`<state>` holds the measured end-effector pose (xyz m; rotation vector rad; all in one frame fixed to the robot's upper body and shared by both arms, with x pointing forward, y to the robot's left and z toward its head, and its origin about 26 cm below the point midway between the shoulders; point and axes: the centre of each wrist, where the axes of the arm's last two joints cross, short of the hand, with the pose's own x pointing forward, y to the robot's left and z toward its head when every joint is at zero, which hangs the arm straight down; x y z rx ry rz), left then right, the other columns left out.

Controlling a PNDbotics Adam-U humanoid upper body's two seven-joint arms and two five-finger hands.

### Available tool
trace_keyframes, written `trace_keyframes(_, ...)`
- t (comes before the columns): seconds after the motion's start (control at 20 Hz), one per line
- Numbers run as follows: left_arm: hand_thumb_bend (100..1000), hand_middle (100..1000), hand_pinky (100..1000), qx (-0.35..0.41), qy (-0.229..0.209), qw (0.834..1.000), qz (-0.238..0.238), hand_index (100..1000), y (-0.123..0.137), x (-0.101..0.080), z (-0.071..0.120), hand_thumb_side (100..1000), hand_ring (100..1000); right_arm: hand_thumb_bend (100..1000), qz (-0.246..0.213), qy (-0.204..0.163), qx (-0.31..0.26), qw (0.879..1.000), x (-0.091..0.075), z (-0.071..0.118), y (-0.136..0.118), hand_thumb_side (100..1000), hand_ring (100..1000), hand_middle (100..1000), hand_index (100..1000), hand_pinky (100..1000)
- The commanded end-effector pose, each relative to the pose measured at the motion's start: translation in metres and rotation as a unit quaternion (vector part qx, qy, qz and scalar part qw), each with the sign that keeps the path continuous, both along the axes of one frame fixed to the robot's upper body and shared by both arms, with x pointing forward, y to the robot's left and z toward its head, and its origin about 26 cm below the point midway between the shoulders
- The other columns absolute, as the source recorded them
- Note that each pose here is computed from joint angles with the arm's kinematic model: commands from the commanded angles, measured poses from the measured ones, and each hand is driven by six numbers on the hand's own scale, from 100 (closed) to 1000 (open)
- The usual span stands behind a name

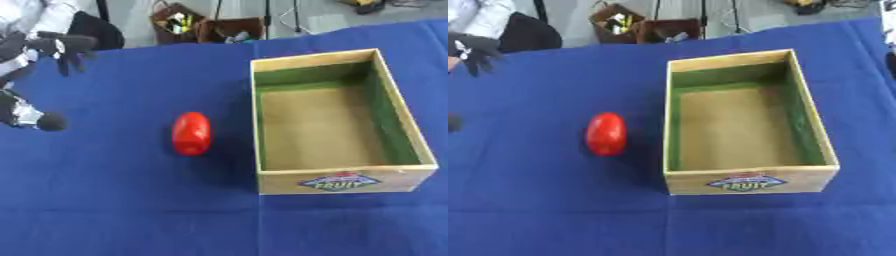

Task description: Pick up objects on the table and place them in the box.

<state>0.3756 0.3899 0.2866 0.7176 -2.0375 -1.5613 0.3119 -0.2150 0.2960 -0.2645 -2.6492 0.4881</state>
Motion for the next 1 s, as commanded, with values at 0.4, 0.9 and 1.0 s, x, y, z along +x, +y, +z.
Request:
trace_keyframes(0.4,999,805,608,0.1,0.058,0.993,0.02,1000,-0.024,0.023,0.009,648,737,100,0.012,-0.009,-0.004,1.0,-0.005,0.006,0.002,751,918,571,715,903)
trace_keyframes(0.9,938,856,678,0.163,0.055,0.983,0.063,1000,-0.051,0.036,0.018,627,794,100,0.017,-0.004,-0.005,1.0,-0.005,0.005,0.004,743,919,569,713,905)
trace_keyframes(1.0,938,858,683,0.169,0.055,0.982,0.063,1000,-0.058,0.039,0.015,621,799,100,0.018,-0.004,-0.004,1.0,-0.005,0.005,0.004,742,918,569,713,904)
